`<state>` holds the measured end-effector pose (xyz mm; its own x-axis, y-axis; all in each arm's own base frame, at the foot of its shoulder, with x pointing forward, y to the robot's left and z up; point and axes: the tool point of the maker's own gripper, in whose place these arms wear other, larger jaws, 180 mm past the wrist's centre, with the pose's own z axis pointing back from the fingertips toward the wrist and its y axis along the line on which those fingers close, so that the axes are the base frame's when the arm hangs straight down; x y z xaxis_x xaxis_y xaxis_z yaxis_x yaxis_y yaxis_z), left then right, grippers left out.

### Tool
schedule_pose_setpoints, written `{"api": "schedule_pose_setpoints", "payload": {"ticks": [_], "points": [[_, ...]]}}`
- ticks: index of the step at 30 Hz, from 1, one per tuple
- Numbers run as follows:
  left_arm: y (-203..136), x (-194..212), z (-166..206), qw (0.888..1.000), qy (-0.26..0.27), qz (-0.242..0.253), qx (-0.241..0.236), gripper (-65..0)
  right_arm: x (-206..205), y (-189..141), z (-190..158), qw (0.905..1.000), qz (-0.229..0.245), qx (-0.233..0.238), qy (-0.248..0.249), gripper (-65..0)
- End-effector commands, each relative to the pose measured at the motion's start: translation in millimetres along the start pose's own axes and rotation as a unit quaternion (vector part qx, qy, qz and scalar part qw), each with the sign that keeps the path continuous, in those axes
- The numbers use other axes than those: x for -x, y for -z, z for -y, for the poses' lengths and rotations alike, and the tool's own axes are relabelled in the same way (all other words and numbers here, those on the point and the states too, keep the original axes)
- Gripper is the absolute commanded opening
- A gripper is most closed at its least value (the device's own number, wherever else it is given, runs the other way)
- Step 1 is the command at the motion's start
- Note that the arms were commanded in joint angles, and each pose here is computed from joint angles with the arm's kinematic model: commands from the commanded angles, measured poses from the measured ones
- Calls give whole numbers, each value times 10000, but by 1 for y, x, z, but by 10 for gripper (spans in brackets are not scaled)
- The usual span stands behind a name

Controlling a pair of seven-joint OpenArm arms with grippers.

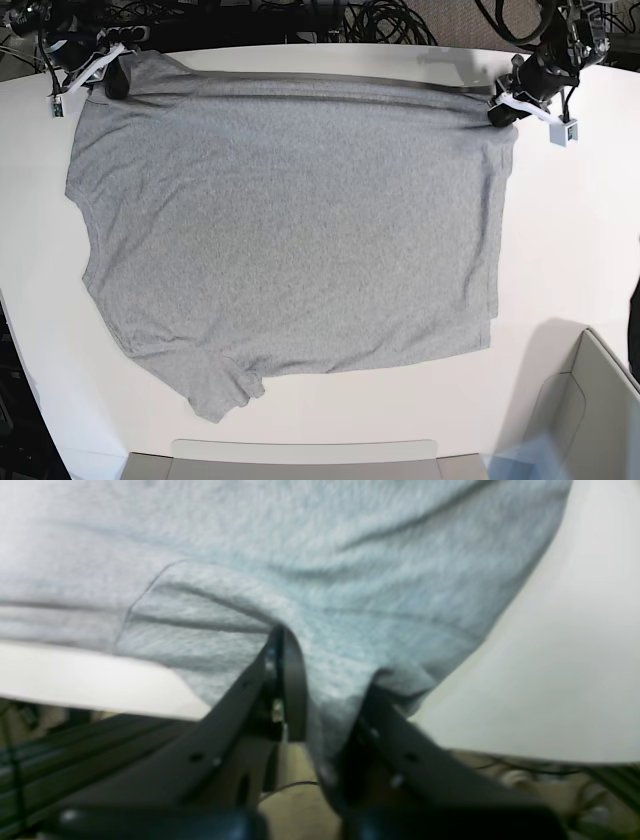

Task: Fold the T-shirt properly
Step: 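Drag both grippers toward the hem, folding the shoulder edge over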

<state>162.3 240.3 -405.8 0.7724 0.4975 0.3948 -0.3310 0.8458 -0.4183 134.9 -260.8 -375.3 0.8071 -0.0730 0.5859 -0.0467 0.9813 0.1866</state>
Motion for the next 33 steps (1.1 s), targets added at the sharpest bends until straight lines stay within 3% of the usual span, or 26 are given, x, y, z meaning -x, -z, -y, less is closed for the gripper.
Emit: {"api": "schedule_pose_setpoints", "payload": {"ticks": [1, 12, 21, 33], "points": [[-4, -17, 3, 9997, 89, 225, 32, -650, -16, -3, 5, 9996, 206, 120, -151, -650], [6, -43, 22, 9982, -204, 533, 167, -650, -47, 22, 2, 9953, 241, 377, -863, -650], [10, -92, 42, 9933, -389, 1040, 331, -650, -90, 38, -8, 9853, 449, 433, -1589, -650], [37, -121, 41, 9899, -809, 1071, 451, -650, -129, 76, -19, 9724, 434, 576, -2219, -650]]}}
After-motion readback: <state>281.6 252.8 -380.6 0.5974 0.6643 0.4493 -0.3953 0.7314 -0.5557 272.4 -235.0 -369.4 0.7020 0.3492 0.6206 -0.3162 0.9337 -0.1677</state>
